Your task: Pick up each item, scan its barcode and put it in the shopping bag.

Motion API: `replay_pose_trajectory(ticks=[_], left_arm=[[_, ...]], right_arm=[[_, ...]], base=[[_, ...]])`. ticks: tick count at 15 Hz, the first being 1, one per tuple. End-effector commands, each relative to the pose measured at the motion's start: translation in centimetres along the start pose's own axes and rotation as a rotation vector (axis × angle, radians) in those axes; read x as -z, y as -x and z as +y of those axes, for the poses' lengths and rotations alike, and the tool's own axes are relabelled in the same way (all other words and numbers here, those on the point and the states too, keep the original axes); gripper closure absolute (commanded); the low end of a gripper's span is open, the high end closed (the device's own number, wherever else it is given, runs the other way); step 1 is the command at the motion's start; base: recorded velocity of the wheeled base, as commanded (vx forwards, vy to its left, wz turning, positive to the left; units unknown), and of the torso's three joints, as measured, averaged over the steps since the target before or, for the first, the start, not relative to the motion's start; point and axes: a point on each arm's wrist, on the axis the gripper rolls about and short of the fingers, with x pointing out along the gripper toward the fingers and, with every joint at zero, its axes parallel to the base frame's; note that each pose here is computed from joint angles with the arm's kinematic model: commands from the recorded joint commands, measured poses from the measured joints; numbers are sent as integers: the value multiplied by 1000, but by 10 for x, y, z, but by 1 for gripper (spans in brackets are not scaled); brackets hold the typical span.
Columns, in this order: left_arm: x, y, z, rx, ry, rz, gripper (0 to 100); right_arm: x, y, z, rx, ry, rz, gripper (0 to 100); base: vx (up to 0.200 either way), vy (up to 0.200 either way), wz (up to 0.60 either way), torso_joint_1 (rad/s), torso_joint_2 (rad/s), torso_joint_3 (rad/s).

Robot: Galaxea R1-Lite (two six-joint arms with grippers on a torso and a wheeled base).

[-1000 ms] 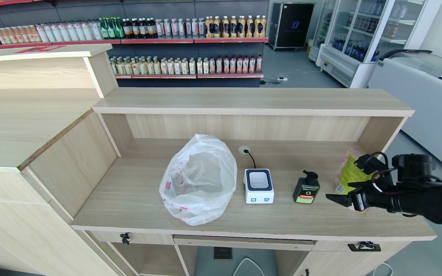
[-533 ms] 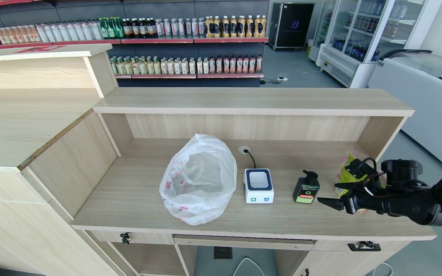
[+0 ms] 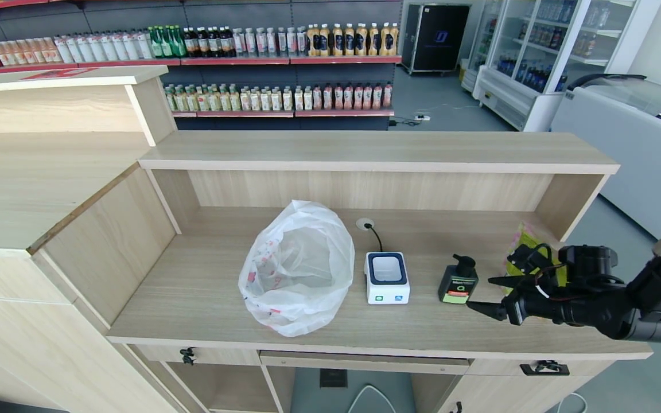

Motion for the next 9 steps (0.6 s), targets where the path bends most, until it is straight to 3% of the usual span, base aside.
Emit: replay_pose_trajectory(ticks=[1, 9], left_arm=[[0, 0, 0, -1, 0, 0, 0], [0, 0, 0, -1, 0, 0, 0]], right_arm=[[6, -7, 1, -11, 0, 2, 0], [15, -34, -4, -45, 66, -75, 0]], base=[[0, 0, 0, 0, 0, 0], [0, 0, 0, 0, 0, 0]])
